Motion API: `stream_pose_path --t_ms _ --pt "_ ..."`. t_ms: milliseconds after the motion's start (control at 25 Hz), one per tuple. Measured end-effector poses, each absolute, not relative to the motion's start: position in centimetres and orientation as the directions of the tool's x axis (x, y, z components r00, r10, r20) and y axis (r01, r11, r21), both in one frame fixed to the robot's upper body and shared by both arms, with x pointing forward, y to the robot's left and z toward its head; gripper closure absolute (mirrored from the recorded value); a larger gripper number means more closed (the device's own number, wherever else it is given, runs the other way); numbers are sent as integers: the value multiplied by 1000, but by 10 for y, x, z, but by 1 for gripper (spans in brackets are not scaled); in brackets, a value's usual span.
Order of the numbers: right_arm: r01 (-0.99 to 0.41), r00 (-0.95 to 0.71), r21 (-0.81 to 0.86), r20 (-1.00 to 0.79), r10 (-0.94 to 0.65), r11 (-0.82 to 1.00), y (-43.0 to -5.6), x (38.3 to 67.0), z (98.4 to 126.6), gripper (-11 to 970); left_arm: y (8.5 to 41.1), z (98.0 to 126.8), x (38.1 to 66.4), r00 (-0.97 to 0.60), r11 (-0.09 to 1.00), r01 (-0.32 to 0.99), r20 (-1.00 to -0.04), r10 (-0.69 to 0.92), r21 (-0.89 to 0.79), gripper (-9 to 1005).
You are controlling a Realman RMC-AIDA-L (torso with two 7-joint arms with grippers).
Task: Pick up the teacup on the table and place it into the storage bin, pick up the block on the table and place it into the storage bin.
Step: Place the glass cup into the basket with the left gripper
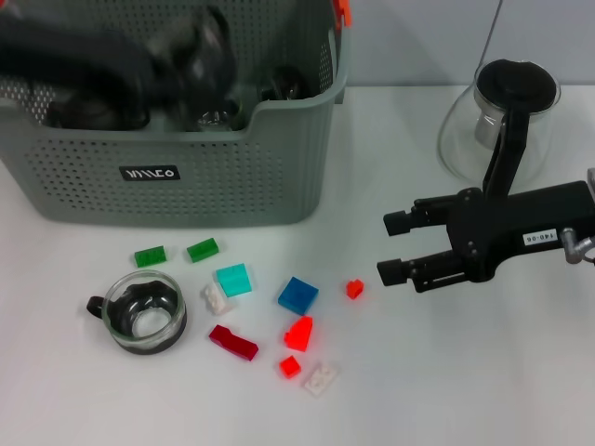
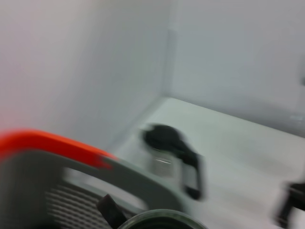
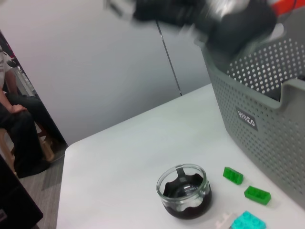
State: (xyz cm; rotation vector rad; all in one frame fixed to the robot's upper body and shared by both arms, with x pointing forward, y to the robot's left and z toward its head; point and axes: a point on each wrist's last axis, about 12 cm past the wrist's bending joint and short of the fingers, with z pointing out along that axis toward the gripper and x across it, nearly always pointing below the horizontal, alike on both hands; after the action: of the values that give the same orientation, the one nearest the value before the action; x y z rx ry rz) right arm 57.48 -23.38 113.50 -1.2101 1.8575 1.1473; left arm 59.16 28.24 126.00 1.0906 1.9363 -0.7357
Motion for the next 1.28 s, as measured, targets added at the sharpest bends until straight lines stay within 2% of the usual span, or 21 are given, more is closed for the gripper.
stream_pose_path --t_ms 240,440,600,800,1280 --pt "-923 -382 330 -843 -379 197 -230 574 1132 111 289 1271 636 -332 598 801 -845 420 -18 945" --pt "-924 -380 329 -845 -375 194 -225 574 1131 109 272 1252 678 -368 695 717 -824 431 44 945" --pt "-924 -380 329 -845 -376 194 -223 576 1133 108 253 1235 698 -383 727 679 -796 468 101 946" --pt "-923 -384 332 -844 -376 197 -222 577 1134 109 235 1218 707 -384 733 657 -760 524 174 946" --pt "-925 -376 320 -846 -378 205 -219 581 1135 108 212 1187 705 -365 698 653 -686 630 294 946"
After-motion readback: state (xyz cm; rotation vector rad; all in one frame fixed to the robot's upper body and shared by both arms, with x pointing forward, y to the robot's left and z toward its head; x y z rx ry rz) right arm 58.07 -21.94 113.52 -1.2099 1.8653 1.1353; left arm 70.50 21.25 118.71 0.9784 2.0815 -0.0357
